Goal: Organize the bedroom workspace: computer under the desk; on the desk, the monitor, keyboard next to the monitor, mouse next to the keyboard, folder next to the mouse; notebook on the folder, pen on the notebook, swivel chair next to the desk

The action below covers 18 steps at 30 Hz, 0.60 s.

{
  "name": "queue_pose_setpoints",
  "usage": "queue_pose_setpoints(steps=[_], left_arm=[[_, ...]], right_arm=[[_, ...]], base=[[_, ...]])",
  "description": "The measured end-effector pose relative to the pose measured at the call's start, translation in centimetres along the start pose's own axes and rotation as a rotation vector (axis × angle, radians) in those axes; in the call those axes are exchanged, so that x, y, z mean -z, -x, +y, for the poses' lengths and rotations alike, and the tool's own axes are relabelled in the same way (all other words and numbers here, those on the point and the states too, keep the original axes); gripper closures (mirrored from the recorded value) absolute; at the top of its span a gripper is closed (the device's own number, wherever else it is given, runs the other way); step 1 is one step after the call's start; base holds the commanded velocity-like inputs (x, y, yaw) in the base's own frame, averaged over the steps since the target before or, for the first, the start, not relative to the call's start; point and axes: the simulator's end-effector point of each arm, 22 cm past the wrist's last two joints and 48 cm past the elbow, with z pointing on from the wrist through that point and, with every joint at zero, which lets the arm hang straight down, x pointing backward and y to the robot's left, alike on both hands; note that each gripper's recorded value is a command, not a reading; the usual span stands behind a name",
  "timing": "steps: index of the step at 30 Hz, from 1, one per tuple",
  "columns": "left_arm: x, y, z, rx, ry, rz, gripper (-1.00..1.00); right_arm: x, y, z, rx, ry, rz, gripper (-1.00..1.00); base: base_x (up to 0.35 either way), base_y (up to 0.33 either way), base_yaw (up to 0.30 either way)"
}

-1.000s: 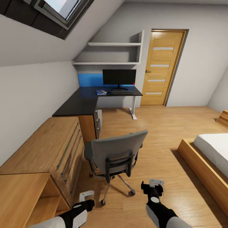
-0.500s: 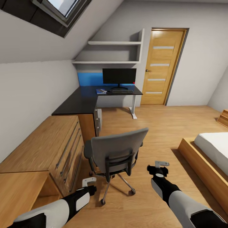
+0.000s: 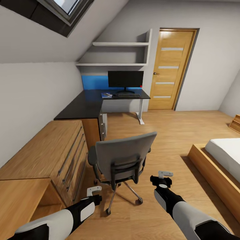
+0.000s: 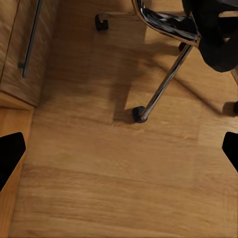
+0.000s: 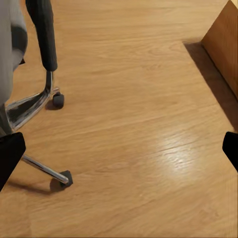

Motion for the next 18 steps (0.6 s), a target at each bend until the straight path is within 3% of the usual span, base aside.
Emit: queue_pose_setpoints(steps=[4,18], left_arm=[[-0.6,-0.3,0.1,0.002,0.003,-0.003,-1.00],[-2.5,-1.5,0.5,0.004,0.009,-0.004,-1.00]], right_arm=[[-0.1,-0.8,1.1,0.000,0.015,0.005,-1.00],[-1.4,-2.3,1.6,-0.005,0.015,-0.003,-1.00]], base=[[0.000,0.000,0.000],[0.000,0.000,0.000]])
